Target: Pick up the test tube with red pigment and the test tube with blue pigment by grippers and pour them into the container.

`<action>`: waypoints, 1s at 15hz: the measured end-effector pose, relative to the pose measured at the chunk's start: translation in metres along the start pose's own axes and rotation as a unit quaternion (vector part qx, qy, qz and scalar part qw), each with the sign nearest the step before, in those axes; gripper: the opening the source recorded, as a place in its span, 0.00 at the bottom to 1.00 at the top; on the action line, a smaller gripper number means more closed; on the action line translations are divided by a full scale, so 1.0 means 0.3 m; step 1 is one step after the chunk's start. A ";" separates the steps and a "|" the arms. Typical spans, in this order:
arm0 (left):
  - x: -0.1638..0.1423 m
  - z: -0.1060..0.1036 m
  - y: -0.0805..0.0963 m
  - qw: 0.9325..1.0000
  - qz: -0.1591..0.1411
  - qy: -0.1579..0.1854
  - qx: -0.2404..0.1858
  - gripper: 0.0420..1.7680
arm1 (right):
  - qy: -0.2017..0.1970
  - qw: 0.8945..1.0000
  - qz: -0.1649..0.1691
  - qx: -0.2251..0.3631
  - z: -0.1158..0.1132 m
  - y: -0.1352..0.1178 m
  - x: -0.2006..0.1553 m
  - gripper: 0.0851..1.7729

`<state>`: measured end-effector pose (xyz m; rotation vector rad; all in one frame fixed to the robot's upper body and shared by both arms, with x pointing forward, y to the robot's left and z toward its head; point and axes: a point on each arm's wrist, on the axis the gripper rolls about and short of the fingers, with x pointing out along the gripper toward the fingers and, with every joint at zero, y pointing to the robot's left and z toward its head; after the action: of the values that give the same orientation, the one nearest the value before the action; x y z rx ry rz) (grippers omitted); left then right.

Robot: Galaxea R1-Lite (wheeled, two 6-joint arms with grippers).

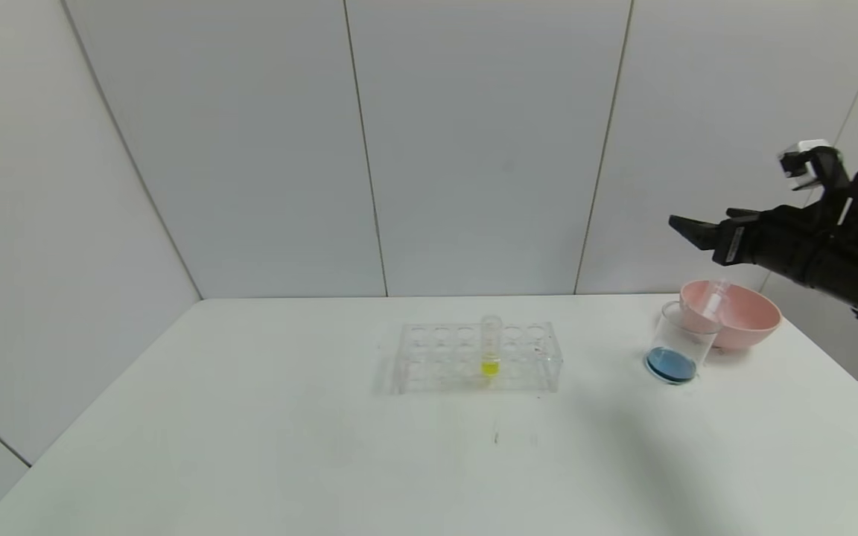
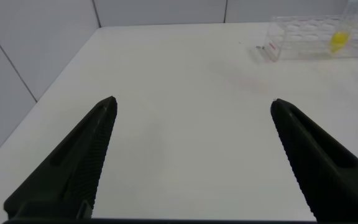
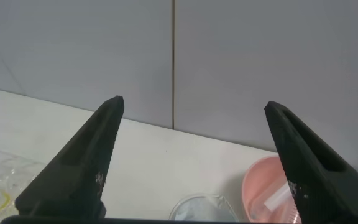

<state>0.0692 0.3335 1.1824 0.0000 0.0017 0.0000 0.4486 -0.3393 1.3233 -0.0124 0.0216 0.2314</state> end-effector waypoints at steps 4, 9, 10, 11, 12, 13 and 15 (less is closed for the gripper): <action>0.000 0.000 0.000 1.000 0.000 0.000 0.000 1.00 | -0.055 0.998 -0.008 -0.015 0.100 0.056 -0.283 0.93; 0.000 0.000 0.000 1.000 0.000 0.000 0.000 1.00 | -0.134 0.990 -0.009 -0.038 0.137 0.161 -0.667 0.95; 0.000 0.000 0.000 1.000 0.000 0.000 0.000 1.00 | -0.148 0.988 -0.001 -0.043 0.125 0.184 -0.739 0.95; 0.000 0.000 0.000 1.000 0.000 0.000 0.000 1.00 | -0.161 0.986 0.009 -0.050 0.107 0.205 -0.808 0.95; 0.000 0.000 0.000 1.000 0.000 0.000 0.000 1.00 | -0.173 0.983 0.015 -0.056 0.091 0.225 -0.873 0.95; 0.000 0.000 0.000 1.000 0.000 0.000 0.000 1.00 | -0.182 0.981 0.020 -0.062 0.072 0.245 -0.940 0.95; 0.000 0.000 0.000 1.000 0.000 0.000 0.000 1.00 | -0.182 0.981 0.028 -0.064 0.030 0.279 -1.054 0.96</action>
<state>0.0692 0.3335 1.1823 0.0000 0.0021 0.0000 0.1218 -0.3303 1.3387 -0.0975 -0.3582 0.2883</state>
